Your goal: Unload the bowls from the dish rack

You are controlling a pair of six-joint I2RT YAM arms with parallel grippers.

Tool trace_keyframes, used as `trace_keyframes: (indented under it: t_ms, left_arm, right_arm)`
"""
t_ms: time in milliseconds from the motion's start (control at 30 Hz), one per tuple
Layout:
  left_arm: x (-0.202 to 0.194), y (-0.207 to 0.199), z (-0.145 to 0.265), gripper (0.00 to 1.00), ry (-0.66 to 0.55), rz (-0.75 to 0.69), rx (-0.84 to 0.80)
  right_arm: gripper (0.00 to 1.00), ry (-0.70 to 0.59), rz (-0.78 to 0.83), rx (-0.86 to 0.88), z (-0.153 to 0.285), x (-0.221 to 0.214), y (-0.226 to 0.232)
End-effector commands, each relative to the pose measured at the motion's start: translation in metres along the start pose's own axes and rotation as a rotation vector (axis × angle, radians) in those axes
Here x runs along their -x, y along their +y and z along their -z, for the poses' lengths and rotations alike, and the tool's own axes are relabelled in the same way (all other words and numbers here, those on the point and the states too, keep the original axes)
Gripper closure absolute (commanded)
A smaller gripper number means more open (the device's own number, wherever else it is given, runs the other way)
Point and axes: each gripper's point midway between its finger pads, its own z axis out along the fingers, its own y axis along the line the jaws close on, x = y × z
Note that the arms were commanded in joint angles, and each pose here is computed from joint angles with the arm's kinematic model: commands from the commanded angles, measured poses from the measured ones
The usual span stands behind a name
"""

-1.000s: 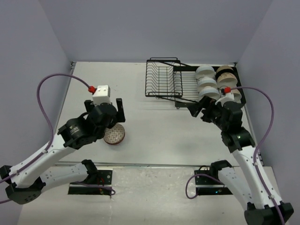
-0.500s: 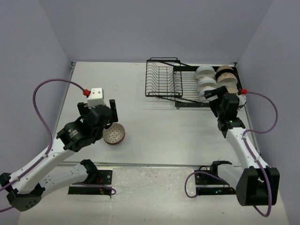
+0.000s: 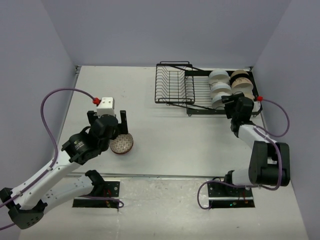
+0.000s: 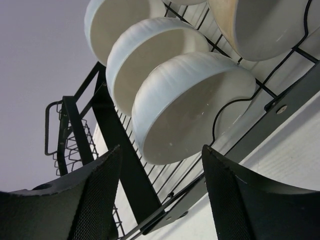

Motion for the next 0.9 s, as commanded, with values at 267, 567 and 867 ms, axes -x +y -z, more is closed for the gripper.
trace_keyframes:
  t_ms: [267,567,867]
  left_arm:
    - [0.005,-0.018,-0.005,0.0,-0.019,-0.018,-0.101]
    - [0.003,-0.025,-0.007,0.0,-0.013,-0.025,-0.143]
    - [0.002,-0.028,-0.01,0.0,0.0,-0.031,-0.165]
  right_arm:
    - [0.52,-0.049,-0.063,0.171,-0.036,0.013,0.041]
    - [0.71,-0.084,-0.111,0.236,-0.039,0.012,0.035]
    - [0.9,-0.107,-0.124,0.306,-0.031,0.011,0.036]
